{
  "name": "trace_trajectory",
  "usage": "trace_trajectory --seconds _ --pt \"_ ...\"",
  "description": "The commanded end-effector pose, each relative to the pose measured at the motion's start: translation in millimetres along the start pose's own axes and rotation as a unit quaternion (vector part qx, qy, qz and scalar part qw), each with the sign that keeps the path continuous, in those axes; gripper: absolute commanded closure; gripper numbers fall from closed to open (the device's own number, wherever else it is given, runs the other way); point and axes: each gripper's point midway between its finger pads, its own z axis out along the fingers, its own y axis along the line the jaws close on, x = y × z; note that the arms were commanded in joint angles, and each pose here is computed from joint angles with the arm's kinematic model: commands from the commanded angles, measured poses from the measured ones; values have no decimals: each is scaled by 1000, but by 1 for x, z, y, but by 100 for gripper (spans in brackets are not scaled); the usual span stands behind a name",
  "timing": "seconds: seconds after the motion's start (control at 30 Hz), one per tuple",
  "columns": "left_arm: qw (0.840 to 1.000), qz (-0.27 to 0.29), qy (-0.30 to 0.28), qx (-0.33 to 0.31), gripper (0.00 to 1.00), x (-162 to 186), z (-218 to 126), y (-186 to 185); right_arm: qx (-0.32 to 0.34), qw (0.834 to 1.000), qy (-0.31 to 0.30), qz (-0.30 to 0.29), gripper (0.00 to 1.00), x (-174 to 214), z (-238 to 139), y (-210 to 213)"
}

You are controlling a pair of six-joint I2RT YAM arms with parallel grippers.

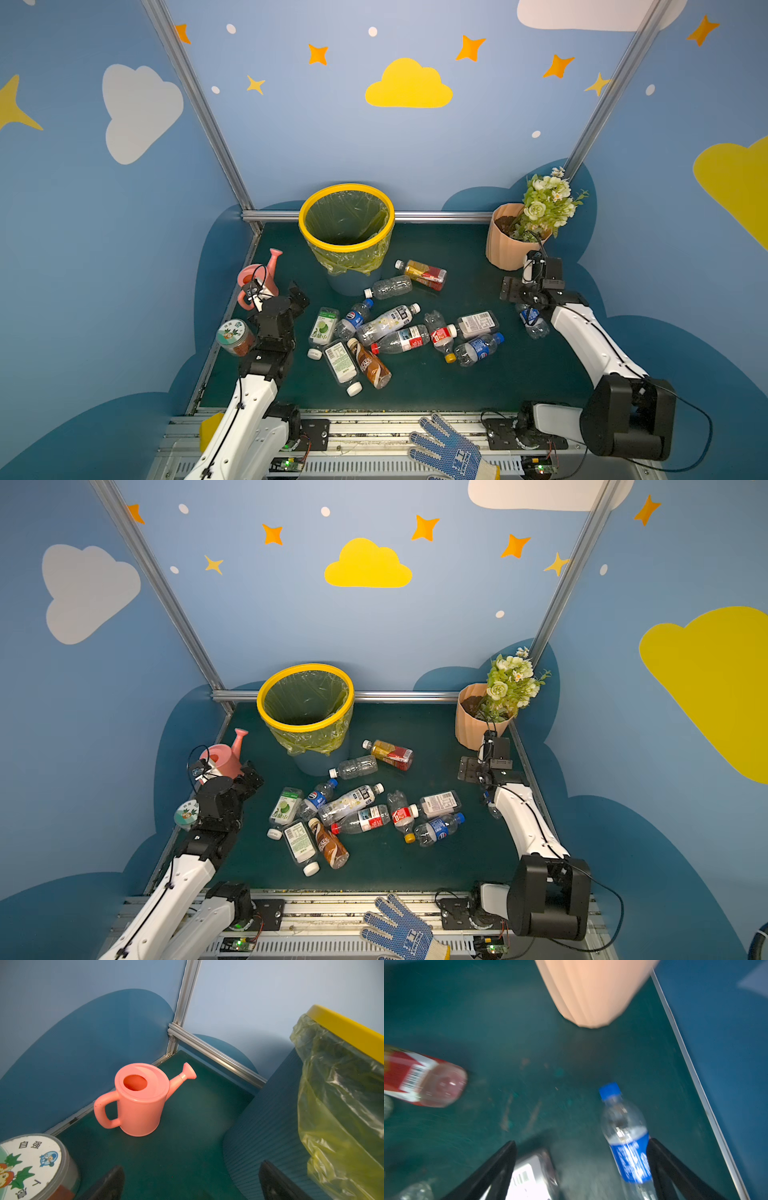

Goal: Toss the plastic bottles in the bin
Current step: 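Reach the right gripper to the blue-capped Pepsi bottle near the flowerpot and grasp it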

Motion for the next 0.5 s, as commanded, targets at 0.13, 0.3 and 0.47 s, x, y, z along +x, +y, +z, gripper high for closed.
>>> trace_trajectory --seconds 0.13,0.3,0.47 --pt "999 -2 28 18 0 9 -4 -7 85 993 84 23 5 27 0 -42" --pt "999 0 37 26 0 11 0 -13 89 986 140 28 5 44 16 -50" --pt "998 -6 45 31 0 16 5 -17 64 981 181 28 5 60 34 -44"
